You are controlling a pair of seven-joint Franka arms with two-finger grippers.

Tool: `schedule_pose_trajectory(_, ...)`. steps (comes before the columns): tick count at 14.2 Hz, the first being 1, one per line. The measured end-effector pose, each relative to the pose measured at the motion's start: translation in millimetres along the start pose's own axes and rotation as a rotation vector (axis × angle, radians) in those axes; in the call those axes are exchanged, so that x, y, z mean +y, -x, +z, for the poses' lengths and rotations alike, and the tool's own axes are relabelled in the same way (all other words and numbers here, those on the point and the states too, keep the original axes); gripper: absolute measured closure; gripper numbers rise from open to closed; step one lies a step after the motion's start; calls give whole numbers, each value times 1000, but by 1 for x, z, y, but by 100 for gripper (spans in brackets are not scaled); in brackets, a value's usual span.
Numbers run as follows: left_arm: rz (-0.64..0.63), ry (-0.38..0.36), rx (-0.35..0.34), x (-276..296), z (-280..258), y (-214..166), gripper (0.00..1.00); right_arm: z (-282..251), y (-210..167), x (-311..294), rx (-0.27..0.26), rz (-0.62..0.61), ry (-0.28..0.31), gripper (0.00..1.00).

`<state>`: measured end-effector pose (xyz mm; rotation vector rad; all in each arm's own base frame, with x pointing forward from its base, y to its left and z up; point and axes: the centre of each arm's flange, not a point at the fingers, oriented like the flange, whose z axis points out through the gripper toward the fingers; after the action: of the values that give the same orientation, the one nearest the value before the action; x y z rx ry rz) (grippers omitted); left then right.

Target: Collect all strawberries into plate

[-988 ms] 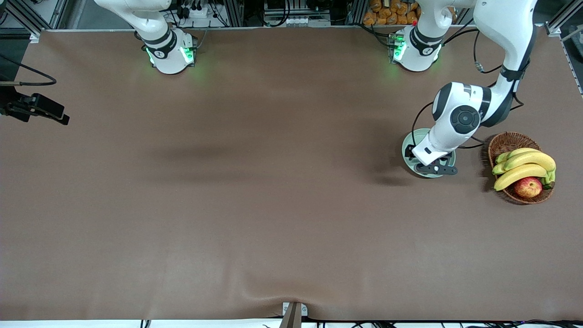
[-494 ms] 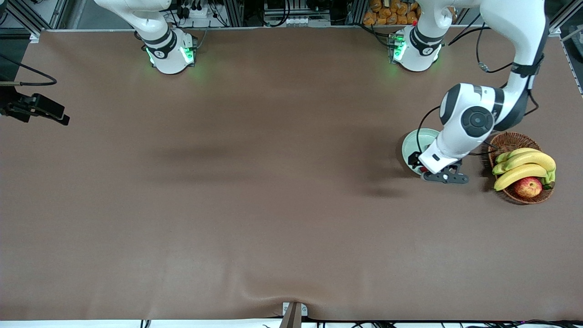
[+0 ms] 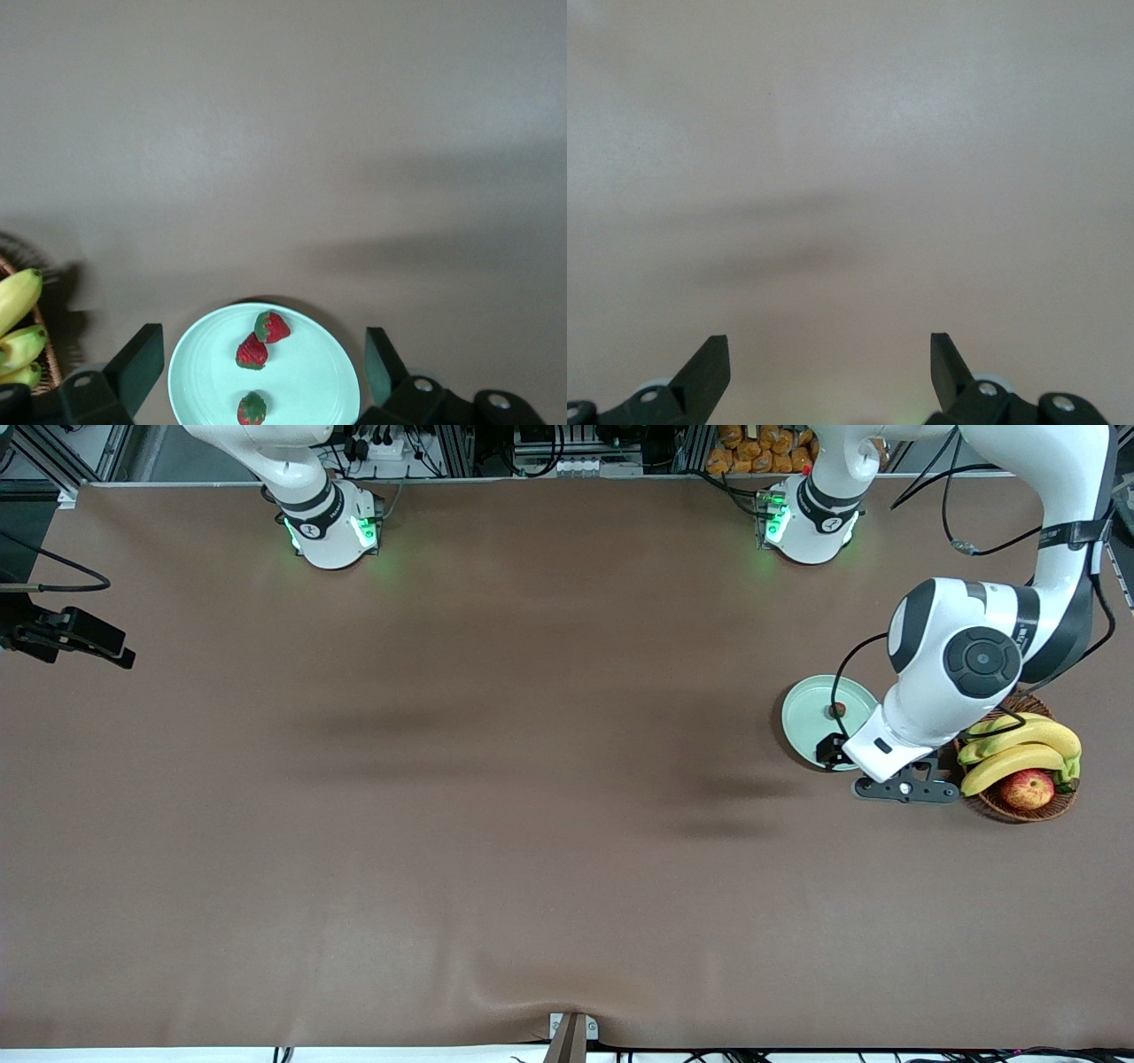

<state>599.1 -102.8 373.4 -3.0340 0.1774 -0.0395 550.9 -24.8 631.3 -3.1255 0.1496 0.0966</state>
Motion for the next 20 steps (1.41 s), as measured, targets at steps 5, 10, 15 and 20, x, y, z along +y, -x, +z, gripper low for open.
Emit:
schedule_pose_trajectory(5,-3,2,69,-11,-29,-22,0,0,-1,0,5,0,0,0)
schedule_pose_trajectory(10,0,6,109,-41,-57,-31,0,-1,-1,0,10,0,0,0)
schedule_pose_trajectory(15,-3,53,118,-30,-106,-19,0,-1,-1,0,9,0,0,0)
schedule_pose_trajectory(20,-37,95,82,-36,-220,36,0,-1,-1,0,9,0,0,0)
